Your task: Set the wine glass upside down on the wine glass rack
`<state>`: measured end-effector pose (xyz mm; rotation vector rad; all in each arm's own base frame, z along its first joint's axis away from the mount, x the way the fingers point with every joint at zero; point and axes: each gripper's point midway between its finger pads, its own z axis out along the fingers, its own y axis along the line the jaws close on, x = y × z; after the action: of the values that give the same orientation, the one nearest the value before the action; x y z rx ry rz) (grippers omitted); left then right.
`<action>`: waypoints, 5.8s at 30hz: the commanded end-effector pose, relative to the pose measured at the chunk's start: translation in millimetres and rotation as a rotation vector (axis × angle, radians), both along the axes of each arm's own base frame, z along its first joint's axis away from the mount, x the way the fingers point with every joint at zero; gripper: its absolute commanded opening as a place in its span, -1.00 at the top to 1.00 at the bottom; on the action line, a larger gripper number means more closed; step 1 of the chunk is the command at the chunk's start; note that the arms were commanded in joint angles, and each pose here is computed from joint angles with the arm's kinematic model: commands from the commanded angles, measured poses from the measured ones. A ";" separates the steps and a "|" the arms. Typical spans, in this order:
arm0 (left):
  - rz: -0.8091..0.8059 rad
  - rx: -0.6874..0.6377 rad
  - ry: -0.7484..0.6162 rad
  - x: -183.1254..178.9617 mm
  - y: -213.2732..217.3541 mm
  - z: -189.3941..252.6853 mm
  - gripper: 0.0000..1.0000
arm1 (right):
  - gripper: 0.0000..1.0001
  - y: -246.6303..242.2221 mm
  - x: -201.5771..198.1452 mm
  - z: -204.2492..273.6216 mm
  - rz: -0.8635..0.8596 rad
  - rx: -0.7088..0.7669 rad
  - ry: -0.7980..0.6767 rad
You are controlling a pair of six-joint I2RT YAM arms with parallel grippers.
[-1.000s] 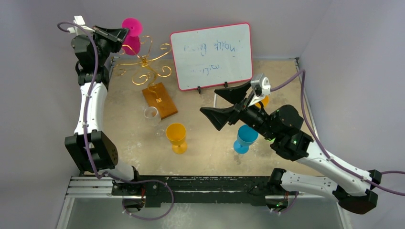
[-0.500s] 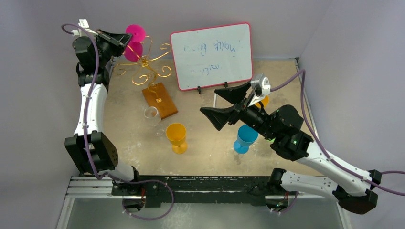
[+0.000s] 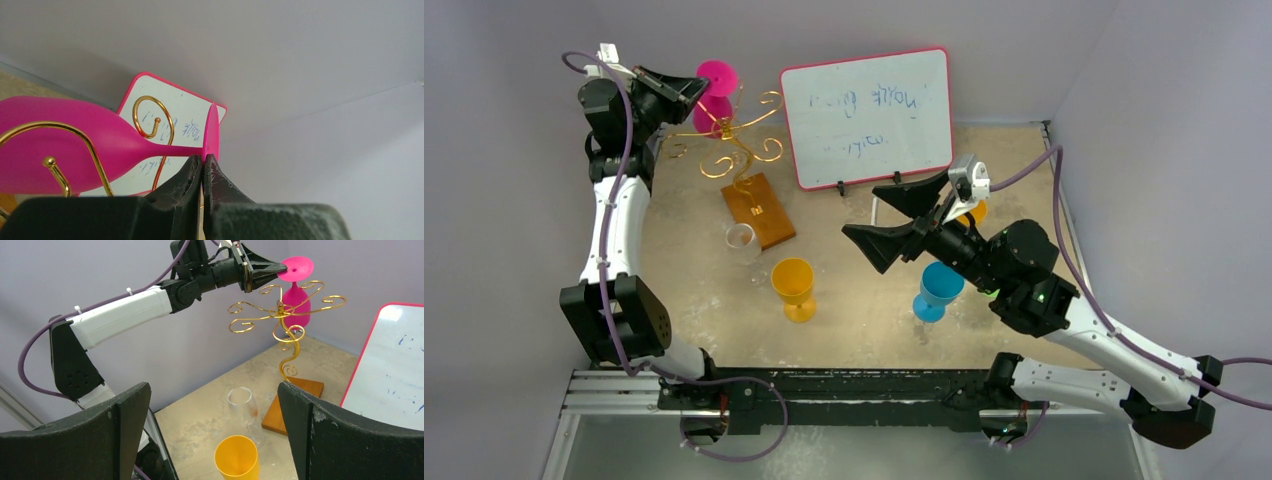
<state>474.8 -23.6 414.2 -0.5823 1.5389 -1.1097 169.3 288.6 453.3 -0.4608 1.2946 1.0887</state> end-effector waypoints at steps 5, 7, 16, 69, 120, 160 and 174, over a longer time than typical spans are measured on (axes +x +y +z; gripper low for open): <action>-0.052 -0.006 -0.081 -5.9 -6.8 23.3 1.00 | -1.00 -8.0 -1.5 22.4 -0.020 0.064 -0.048; -0.056 -0.013 -0.086 -4.7 -7.3 24.1 1.00 | -1.00 -8.1 -1.5 23.0 -0.021 0.065 -0.051; -0.076 -0.045 -0.109 4.8 -11.0 29.1 1.00 | -1.00 -6.5 0.0 24.0 -0.024 0.068 -0.056; 0.044 0.039 -0.044 43.5 1.9 10.8 0.79 | -1.00 -11.9 2.2 26.5 -0.051 0.069 -0.069; 0.162 0.399 0.086 -92.3 8.6 11.5 -0.43 | -0.16 -53.7 54.4 -142.4 -0.530 -0.406 0.544; 0.356 0.600 0.028 -208.2 11.9 46.1 -0.49 | -0.07 132.1 6.7 -191.0 0.227 -0.725 0.113; 0.357 0.598 0.014 -212.6 10.9 49.9 -0.50 | -0.01 152.4 -3.1 -232.1 0.272 -0.873 0.066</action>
<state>270.4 -14.0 441.0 -0.4573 1.6670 -0.3573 163.0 432.1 195.3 -1.2868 1.8566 0.6908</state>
